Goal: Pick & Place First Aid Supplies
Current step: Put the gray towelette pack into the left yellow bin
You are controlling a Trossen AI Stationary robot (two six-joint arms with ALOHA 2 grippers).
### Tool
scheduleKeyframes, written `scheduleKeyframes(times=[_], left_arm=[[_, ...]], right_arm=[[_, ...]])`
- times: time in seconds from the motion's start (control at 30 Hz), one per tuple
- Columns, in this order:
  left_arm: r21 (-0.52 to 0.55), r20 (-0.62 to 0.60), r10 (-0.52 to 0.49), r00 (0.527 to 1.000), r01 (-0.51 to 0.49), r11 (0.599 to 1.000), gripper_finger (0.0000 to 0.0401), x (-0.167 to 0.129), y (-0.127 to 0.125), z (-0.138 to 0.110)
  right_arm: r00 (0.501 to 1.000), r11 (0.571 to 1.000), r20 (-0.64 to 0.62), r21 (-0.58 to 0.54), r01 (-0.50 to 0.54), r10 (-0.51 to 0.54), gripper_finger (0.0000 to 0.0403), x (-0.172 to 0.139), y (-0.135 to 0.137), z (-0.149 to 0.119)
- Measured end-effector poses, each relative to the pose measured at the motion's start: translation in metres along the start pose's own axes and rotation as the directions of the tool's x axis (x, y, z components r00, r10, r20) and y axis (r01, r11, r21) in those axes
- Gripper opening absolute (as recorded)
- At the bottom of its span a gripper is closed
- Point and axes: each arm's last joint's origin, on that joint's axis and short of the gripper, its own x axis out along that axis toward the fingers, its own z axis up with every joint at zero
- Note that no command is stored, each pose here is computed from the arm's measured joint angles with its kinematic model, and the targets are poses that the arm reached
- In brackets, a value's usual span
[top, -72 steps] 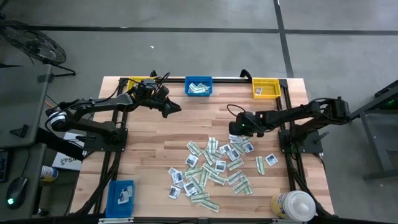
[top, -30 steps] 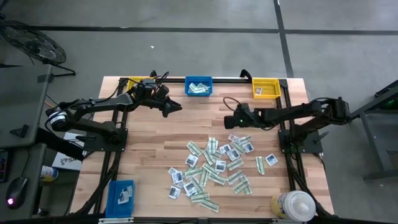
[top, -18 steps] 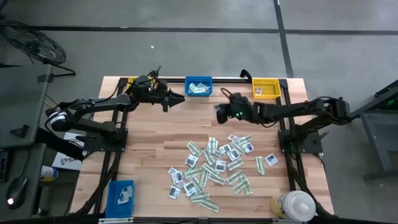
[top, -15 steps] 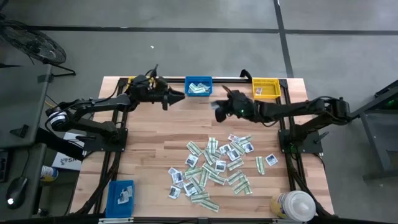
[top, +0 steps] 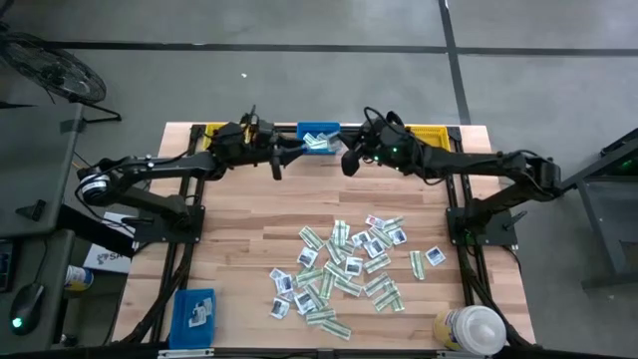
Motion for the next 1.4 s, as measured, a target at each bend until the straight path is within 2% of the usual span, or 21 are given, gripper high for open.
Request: scheduleKeyframes(times=[0.17, 0.77, 0.87, 1.03, 1.07, 1.4], left_arm=[[0.014, 0.011, 0.069, 0.998, -0.069, 0.998, 0.0145, 0.014, -0.001, 0.000], [0.011, 0.009, 0.051, 0.999, -0.051, 0.999, 0.0143, 0.055, -0.002, 0.005], [0.012, 0.019, 0.066, 0.998, -0.067, 0.998, 0.0120, 0.056, -0.002, 0.006], [0.010, 0.004, 0.047, 0.999, -0.047, 0.999, 0.0019, 0.055, -0.001, 0.006], [0.008, -0.002, 0.047, 0.999, -0.047, 0.999, 0.0011, 0.055, -0.001, 0.005], [-0.020, -0.033, 0.061, 0.998, -0.061, 0.998, 0.0002, 0.055, 0.000, 0.002]], right_arm=[[0.999, 0.998, 0.028, -0.052, -0.026, 0.027, 0.0000, 0.004, 0.005, 0.013], [0.997, 0.992, 0.015, -0.105, -0.071, 0.073, 0.0000, 0.009, 0.009, 0.016], [0.997, 0.992, 0.001, -0.108, -0.072, 0.072, 0.0000, 0.009, 0.009, 0.015], [0.998, 0.991, -0.013, -0.111, -0.070, 0.069, 0.0000, 0.009, 0.009, 0.013], [0.997, 0.991, -0.014, -0.113, -0.071, 0.070, 0.0000, 0.009, 0.009, 0.013], [0.998, 0.989, -0.014, -0.135, -0.055, 0.054, 0.0006, 0.009, 0.008, 0.013]])
